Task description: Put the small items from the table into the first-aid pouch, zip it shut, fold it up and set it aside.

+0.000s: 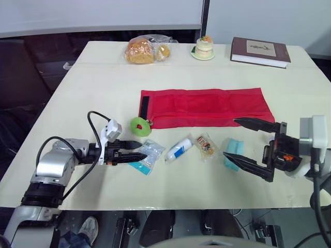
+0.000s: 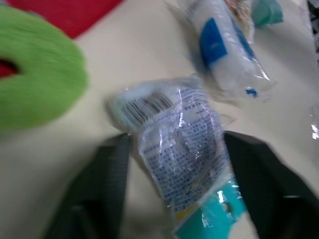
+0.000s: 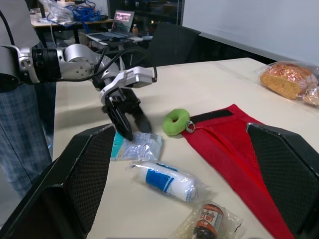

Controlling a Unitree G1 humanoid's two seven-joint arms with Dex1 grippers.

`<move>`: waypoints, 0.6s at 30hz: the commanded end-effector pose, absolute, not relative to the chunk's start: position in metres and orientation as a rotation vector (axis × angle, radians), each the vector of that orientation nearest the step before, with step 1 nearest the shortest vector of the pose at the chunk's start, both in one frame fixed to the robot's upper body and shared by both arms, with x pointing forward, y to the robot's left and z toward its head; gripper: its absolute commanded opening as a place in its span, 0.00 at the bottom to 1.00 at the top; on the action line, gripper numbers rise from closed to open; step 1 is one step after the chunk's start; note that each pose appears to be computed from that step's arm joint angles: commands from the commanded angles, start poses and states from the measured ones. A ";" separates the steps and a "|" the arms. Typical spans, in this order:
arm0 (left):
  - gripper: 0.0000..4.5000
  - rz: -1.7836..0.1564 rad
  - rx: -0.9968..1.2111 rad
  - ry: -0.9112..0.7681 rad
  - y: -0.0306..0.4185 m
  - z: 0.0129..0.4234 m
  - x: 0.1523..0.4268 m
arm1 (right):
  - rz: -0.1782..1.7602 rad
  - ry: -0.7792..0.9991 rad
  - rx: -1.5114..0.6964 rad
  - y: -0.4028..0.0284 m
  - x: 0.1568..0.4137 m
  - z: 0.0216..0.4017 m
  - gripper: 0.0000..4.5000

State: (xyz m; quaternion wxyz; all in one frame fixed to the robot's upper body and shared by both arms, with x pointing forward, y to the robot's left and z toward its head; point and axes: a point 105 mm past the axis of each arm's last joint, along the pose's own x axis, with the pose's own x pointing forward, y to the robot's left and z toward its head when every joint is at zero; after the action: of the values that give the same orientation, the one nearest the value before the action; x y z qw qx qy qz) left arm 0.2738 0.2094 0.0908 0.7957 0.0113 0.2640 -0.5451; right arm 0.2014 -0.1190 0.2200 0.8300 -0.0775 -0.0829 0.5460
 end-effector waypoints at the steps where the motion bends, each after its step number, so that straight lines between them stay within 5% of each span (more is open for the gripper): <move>1: 0.26 -1.217 -0.006 0.620 0.203 0.081 0.263 | 1.159 -0.208 -0.196 -0.118 0.199 0.226 1.00; 4: 0.04 -1.214 -0.034 0.603 0.201 0.084 0.263 | 1.157 -0.207 -0.198 -0.119 0.200 0.226 1.00; 11: 0.00 -1.157 -0.205 0.389 0.195 0.128 0.279 | 1.150 -0.209 -0.152 -0.114 0.202 0.226 1.00; 18: 0.00 -1.196 -0.422 0.148 0.146 0.189 0.290 | 0.940 -0.083 -0.074 -0.113 0.227 0.209 1.00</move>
State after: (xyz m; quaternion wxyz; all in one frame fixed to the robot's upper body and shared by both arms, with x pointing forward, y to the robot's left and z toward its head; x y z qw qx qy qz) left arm 0.2906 0.1516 0.1691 0.8033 -0.1873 0.0979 -0.5568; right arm 0.2215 -0.1127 0.2101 0.8735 -0.0321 -0.0505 0.4831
